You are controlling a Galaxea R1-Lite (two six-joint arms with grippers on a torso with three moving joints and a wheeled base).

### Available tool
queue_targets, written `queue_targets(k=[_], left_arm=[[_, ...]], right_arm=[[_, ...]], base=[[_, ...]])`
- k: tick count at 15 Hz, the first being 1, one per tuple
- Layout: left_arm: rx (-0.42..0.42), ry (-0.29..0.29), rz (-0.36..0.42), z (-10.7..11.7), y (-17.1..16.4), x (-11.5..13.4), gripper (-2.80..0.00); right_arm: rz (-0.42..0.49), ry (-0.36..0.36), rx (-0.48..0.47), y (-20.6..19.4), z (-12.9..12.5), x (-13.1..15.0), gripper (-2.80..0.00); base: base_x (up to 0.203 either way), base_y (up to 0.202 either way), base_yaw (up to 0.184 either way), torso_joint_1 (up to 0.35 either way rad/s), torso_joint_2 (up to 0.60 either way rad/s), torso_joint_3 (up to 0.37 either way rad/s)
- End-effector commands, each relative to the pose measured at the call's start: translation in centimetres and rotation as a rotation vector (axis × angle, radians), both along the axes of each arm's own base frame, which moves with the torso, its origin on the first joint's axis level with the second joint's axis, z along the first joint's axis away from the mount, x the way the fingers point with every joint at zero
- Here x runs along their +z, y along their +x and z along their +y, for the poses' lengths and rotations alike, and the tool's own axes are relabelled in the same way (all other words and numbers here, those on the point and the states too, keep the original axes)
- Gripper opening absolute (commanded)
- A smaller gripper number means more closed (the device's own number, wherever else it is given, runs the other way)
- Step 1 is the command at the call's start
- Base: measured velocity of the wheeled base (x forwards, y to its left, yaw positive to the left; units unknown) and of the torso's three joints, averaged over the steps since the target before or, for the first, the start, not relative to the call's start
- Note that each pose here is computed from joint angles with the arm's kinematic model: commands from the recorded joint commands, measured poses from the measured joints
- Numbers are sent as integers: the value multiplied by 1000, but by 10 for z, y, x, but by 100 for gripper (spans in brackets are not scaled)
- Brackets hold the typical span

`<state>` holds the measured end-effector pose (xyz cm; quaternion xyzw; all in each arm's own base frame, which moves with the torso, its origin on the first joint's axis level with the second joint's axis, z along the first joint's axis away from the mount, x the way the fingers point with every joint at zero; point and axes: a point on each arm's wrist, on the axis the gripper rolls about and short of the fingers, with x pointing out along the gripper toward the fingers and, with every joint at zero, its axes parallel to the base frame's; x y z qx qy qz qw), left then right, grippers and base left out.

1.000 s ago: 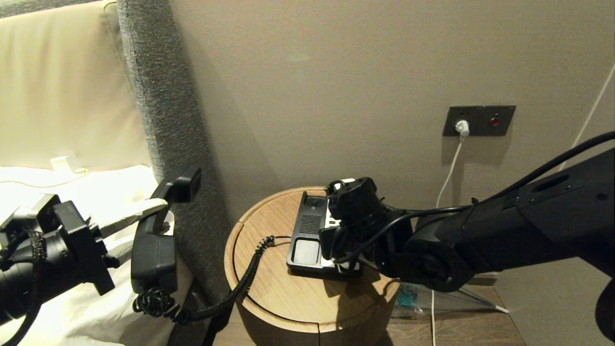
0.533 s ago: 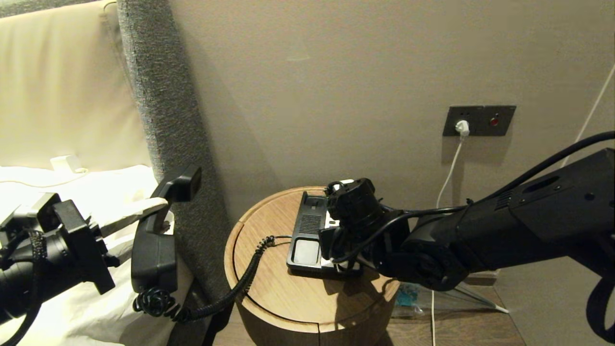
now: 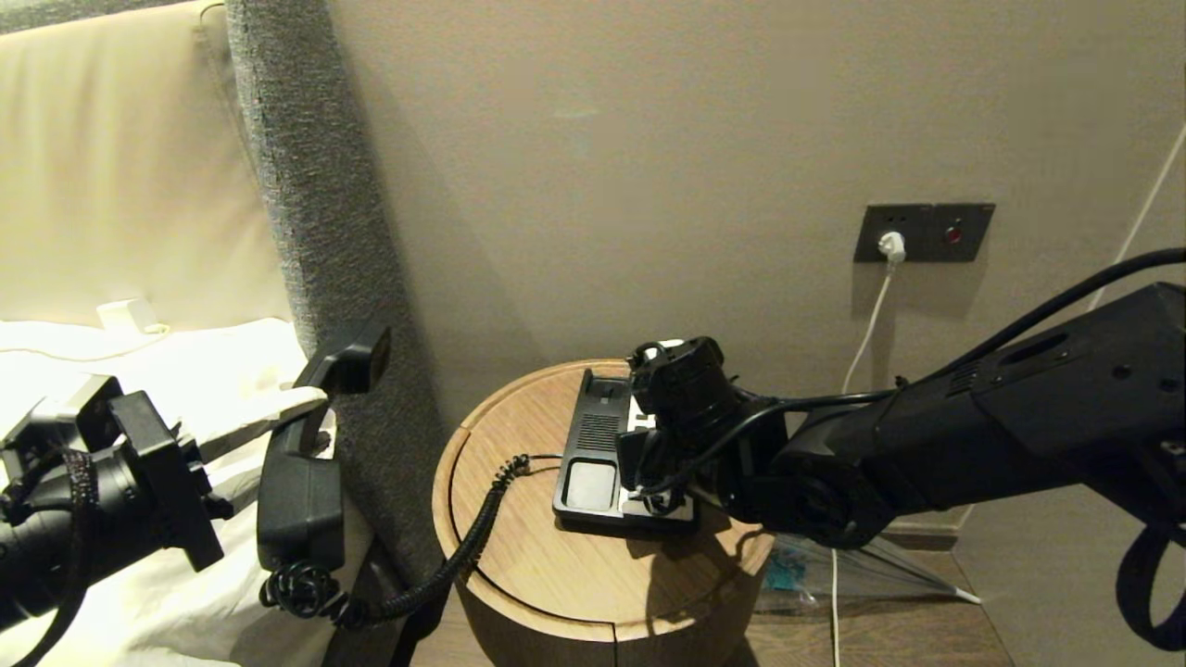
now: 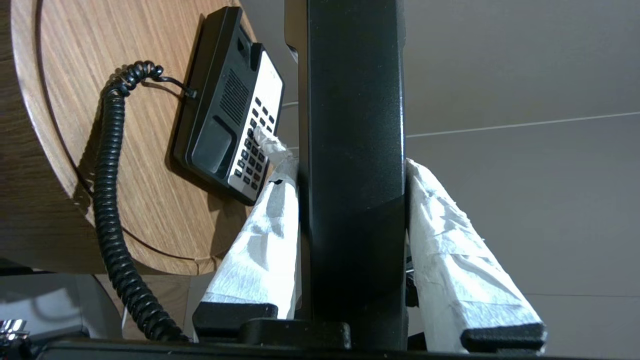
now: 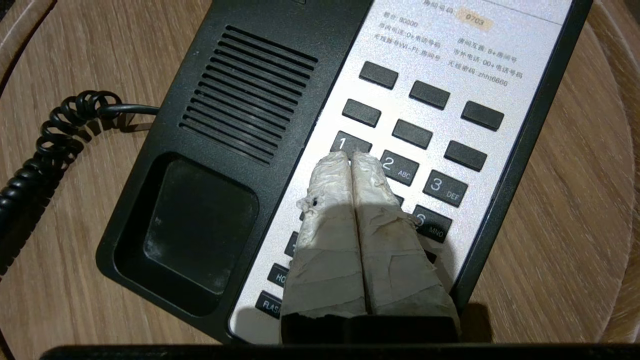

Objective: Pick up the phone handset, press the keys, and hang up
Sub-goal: Dial the number

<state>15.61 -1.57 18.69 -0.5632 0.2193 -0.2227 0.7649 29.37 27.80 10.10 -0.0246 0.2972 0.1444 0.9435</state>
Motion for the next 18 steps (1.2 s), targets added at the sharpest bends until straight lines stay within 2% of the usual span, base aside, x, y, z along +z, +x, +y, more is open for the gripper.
queue_targets(k=[1,12,18], left_arm=[[-3,-6,2,0,0,0,-280],[-4,0,9,0,2,-2,-280],[-4,-1,4,0,1,-1,-280]], right_arm=[[2,-2,-5,2,0,-2,-280],[24,-26,-4,1,0,-14,-280],[10,-9,-5,1,0,-6,-280]], base=[[0,0,0,0,0,0],[0,0,0,0,0,0],[0,0,0,0,0,0]])
